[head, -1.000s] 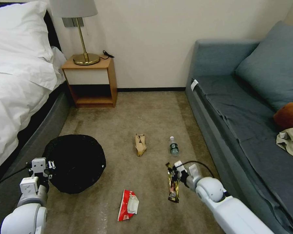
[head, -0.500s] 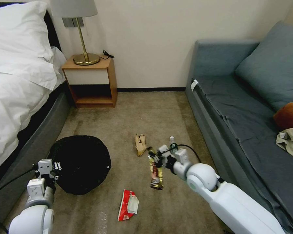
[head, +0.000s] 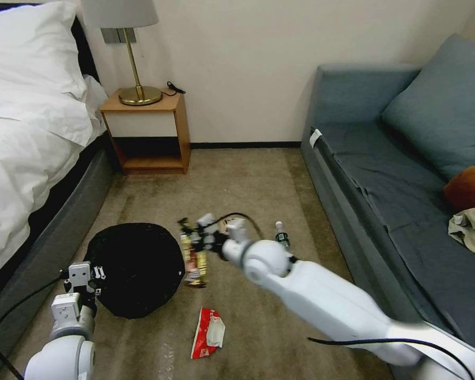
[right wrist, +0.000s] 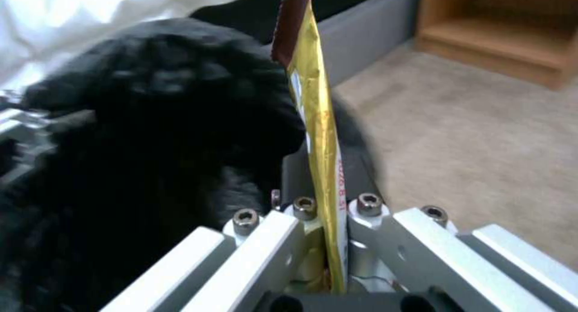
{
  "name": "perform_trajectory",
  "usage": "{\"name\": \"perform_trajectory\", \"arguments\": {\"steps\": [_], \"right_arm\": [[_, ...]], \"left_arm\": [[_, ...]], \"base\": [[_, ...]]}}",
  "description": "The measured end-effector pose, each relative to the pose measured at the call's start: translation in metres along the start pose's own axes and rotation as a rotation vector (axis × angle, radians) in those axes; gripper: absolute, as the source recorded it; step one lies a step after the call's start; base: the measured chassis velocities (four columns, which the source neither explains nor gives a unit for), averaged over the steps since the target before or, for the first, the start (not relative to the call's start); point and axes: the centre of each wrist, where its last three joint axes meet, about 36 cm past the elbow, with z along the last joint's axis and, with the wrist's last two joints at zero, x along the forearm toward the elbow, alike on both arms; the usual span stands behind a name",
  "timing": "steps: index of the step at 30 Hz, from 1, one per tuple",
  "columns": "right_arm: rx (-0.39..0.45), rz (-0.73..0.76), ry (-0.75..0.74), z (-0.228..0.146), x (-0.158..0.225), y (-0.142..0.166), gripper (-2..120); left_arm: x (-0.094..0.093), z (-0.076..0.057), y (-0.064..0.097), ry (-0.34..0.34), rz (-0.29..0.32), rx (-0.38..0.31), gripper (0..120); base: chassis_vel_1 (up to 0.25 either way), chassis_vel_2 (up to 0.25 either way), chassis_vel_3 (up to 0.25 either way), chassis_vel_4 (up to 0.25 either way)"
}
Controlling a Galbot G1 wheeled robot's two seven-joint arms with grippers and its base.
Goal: Pick up the trash bin, then pick up the garbage on the floor and place it into the trash bin.
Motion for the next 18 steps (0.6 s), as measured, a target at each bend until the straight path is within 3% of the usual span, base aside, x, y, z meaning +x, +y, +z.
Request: {"name": "perform_trajectory", "arguments": {"steps": [9,18], "right_arm": [[0.019,-0.017,0.011,0.006,-0.041,0.016,0],[0.047,0.005,0.011,0.017,-0.054,0.023,0]], "left_arm": [[-0.003,0.003,-0.002,0.006,0.005,0.011,4],[0.000,0.003,-0.005,0.010,0.021,0.021,4]], "base": [[0.000,0.000,0.000,0.000],[0.000,0.000,0.000,0.000]]}}
